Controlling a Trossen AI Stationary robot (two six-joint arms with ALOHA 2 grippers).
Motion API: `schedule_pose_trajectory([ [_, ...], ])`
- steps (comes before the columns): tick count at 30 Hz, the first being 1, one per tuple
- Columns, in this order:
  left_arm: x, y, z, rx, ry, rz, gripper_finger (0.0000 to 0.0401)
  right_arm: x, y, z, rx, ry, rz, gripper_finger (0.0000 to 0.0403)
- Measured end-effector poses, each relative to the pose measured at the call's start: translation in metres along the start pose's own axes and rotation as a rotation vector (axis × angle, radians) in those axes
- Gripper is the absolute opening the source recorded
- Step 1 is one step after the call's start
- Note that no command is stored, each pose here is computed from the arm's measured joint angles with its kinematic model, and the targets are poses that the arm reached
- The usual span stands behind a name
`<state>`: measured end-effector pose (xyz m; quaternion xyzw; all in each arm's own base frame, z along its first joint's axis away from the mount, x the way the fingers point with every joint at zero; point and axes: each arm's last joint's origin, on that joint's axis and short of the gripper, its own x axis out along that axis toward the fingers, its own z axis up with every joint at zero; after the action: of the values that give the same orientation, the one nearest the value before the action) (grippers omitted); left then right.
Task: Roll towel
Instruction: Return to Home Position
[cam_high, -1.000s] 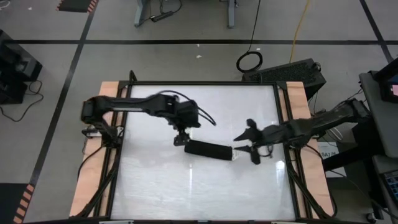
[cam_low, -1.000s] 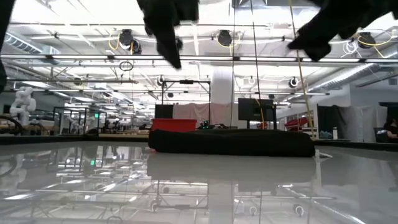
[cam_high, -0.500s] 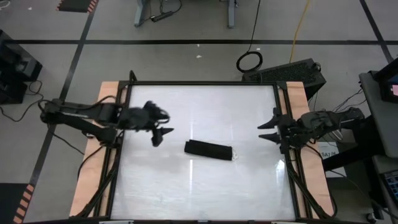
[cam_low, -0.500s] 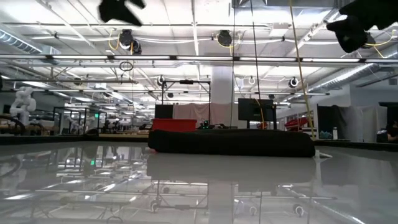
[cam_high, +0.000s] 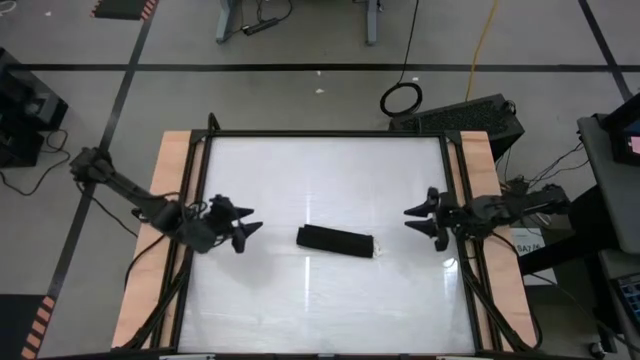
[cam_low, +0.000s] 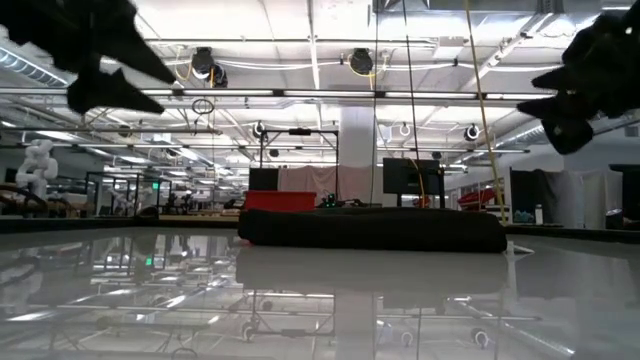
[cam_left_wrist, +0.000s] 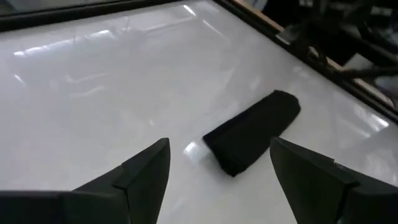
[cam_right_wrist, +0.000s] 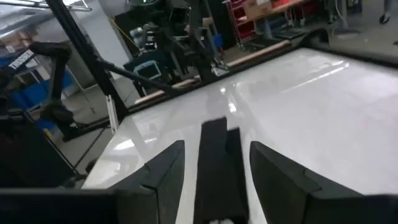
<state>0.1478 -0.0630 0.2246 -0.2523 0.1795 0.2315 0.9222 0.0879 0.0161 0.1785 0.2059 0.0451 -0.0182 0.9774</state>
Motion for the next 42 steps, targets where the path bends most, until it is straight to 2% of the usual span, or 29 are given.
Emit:
schedule_pose_trajectory([
  [3, 0.001, 0.008, -0.021, -0.05, -0.028, 0.008, 0.0281, 0.002, -0.002, -0.004, 0.012, 0.013, -0.006, 0.0171],
  [9, 0.003, 0.03, -0.061, -0.158, 0.001, -0.004, 0.0281, 0.001, -0.001, -0.004, 0.0, 0.009, -0.006, 0.0171],
  [12, 0.002, 0.038, -0.074, -0.214, 0.028, -0.014, 0.0281, 0.001, -0.001, -0.004, 0.007, 0.01, -0.003, 0.0171],
  [14, 0.001, 0.041, -0.079, -0.239, 0.041, -0.02, 0.0281, 0.001, -0.001, -0.004, 0.056, 0.011, -0.001, 0.0171],
  [18, 0.0, 0.042, -0.082, -0.239, 0.061, -0.027, 0.0281, 0.001, -0.001, -0.004, 0.093, 0.012, 0.001, 0.0171],
  [24, 0.0, 0.045, -0.085, -0.175, 0.146, -0.021, 0.0281, 0.001, -0.001, -0.004, 0.093, 0.012, 0.001, 0.0171],
  [28, 0.0, 0.044, -0.085, -0.255, 0.151, -0.022, 0.0281, 0.001, -0.001, -0.004, 0.093, 0.012, 0.001, 0.0171],
  [33, 0.0, 0.042, -0.087, -0.266, 0.228, -0.045, 0.0281, 0.001, -0.001, -0.004, 0.092, 0.012, 0.001, 0.0171],
  [37, 0.0, 0.039, -0.086, -0.297, 0.221, -0.071, 0.0281, 0.001, -0.001, -0.004, 0.092, 0.012, 0.001, 0.0171],
  [42, 0.0, 0.029, -0.08, -0.398, 0.199, -0.146, 0.0281, 0.001, -0.001, -0.004, 0.092, 0.012, 0.001, 0.0171],
])
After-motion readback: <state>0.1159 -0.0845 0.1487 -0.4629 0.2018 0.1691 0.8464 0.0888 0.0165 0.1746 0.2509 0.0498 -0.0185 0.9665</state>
